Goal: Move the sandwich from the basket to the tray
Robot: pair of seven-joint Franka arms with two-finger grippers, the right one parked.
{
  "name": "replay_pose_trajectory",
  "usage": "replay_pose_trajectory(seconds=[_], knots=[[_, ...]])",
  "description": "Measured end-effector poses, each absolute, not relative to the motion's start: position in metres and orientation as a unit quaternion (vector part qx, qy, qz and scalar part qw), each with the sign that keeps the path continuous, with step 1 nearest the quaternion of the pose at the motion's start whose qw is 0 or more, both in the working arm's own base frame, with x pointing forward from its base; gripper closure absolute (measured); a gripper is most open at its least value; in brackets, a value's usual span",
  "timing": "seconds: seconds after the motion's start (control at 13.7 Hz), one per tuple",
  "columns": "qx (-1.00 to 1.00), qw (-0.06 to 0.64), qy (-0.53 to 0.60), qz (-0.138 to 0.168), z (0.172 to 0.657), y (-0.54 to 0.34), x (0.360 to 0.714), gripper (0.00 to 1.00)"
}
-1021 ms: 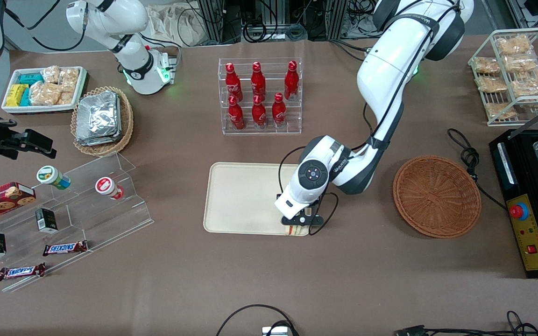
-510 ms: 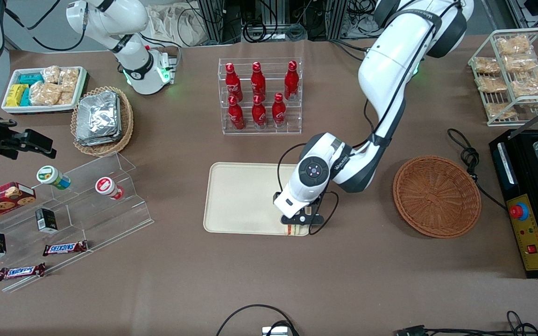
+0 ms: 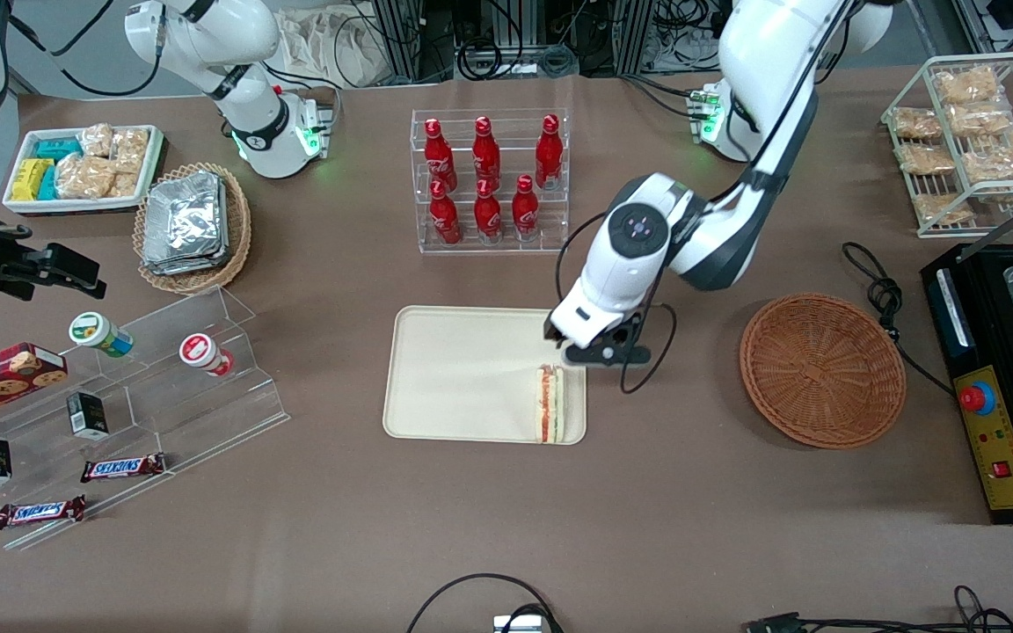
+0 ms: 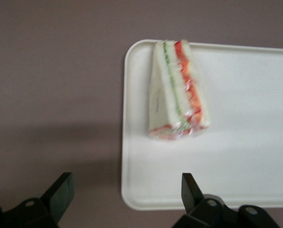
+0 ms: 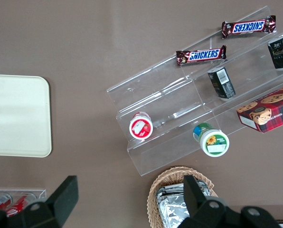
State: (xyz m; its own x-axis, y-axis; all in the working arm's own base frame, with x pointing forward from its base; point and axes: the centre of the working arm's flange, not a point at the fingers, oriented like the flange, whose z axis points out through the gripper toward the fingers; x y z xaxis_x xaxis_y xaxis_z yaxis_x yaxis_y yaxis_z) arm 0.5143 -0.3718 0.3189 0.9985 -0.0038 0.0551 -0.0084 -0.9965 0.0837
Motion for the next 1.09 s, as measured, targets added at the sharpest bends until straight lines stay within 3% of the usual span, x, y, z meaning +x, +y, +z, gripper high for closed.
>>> replay_pose_trajectory(seconds=[0.51, 0.8, 1.09], knots=[[0.999, -0.019, -0.043, -0.013, 0.444, -0.234, 0.519, 0.0], [0.995, -0.029, -0.062, -0.07, 0.517, -0.127, 0.536, 0.0], [0.998, -0.021, -0.033, -0.047, 0.567, -0.078, 0.554, 0.0]])
